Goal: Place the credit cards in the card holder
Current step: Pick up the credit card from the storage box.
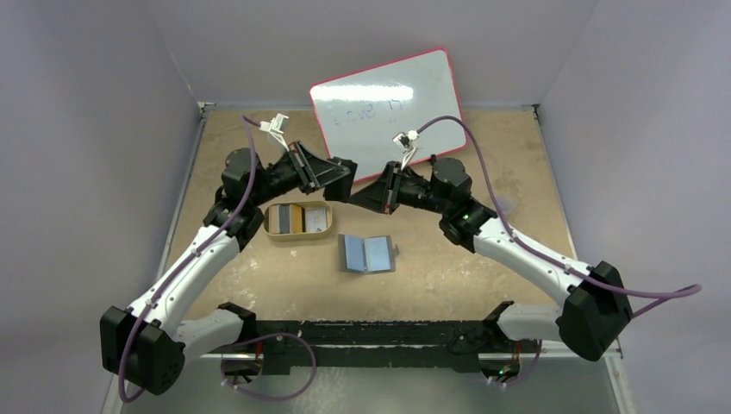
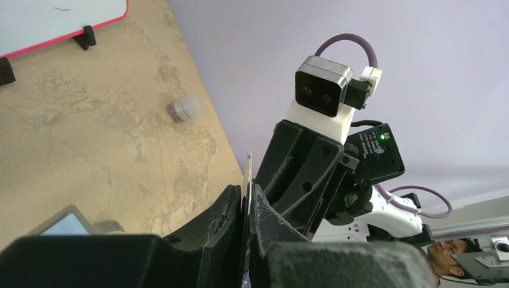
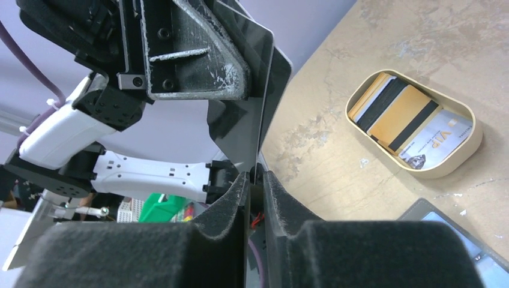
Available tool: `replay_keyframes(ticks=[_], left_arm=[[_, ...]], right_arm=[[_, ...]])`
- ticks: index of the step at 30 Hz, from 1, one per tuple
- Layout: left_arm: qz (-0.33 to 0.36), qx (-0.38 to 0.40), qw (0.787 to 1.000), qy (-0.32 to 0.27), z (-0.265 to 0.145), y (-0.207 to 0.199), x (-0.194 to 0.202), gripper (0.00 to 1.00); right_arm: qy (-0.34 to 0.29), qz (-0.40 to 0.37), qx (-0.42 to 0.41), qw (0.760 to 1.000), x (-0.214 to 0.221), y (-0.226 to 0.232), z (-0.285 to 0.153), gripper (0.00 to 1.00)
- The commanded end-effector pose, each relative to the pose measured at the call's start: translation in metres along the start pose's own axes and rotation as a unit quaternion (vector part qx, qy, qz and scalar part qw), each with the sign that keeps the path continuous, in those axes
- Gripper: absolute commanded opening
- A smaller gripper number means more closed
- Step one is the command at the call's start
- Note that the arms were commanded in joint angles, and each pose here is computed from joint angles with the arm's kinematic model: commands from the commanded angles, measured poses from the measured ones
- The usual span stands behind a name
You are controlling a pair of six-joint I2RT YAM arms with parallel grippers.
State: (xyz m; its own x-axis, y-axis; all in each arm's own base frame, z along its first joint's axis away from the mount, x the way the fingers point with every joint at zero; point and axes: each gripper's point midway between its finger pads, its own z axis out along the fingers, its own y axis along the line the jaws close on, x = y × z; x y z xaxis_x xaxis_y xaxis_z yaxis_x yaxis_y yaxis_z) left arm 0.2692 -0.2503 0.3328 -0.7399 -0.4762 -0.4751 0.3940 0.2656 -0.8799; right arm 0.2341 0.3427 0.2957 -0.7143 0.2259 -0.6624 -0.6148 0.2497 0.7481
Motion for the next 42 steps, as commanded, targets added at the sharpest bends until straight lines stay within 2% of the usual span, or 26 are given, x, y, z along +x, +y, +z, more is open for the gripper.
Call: replay_keyframes(ticks=[1, 7, 12, 17, 20, 32, 35, 38, 42], left_arm=[[0.031, 0.056, 0.998, 0.018, -0.007, -0.036, 0.003, 0.07], [0.042, 0.068, 0.996, 0.035, -0.010, -0.038, 0.010, 0.07], [0.037, 0.085, 0.995, 0.042, -0.011, -0.041, 0.014, 0.06], [0.035, 0.097, 0.994, 0.047, -0.011, -0.044, 0.016, 0.06], [0.035, 0.098, 0.993, 0.052, -0.011, -0.043, 0.019, 0.06], [0.037, 0.092, 0.993, 0.058, -0.009, -0.037, 0.022, 0.06], [0.043, 0.074, 0.995, 0.054, -0.008, -0.032, 0.019, 0.03], [0.059, 0.043, 0.997, 0.036, -0.008, -0.027, 0.012, 0.02], [0.058, 0.043, 0.997, 0.030, -0.006, -0.031, 0.007, 0.02]], right_arm=[[-0.046, -0.013, -0.006, 0.999, -0.024, 0.011, -0.017, 0.19], [-0.099, -0.006, -0.027, 0.995, -0.049, 0.028, -0.040, 0.23], [-0.105, -0.005, -0.046, 0.993, -0.063, 0.039, -0.040, 0.27], [-0.112, -0.006, -0.061, 0.992, -0.071, 0.046, -0.037, 0.24], [-0.107, -0.008, -0.074, 0.992, -0.073, 0.050, -0.034, 0.21], [-0.101, 0.000, -0.099, 0.990, -0.075, 0.053, -0.026, 0.23], [-0.094, 0.003, -0.103, 0.990, -0.071, 0.053, -0.027, 0.23], [-0.080, -0.005, -0.100, 0.992, -0.060, 0.053, -0.033, 0.28], [-0.048, -0.023, -0.080, 0.995, -0.043, 0.043, -0.036, 0.34]])
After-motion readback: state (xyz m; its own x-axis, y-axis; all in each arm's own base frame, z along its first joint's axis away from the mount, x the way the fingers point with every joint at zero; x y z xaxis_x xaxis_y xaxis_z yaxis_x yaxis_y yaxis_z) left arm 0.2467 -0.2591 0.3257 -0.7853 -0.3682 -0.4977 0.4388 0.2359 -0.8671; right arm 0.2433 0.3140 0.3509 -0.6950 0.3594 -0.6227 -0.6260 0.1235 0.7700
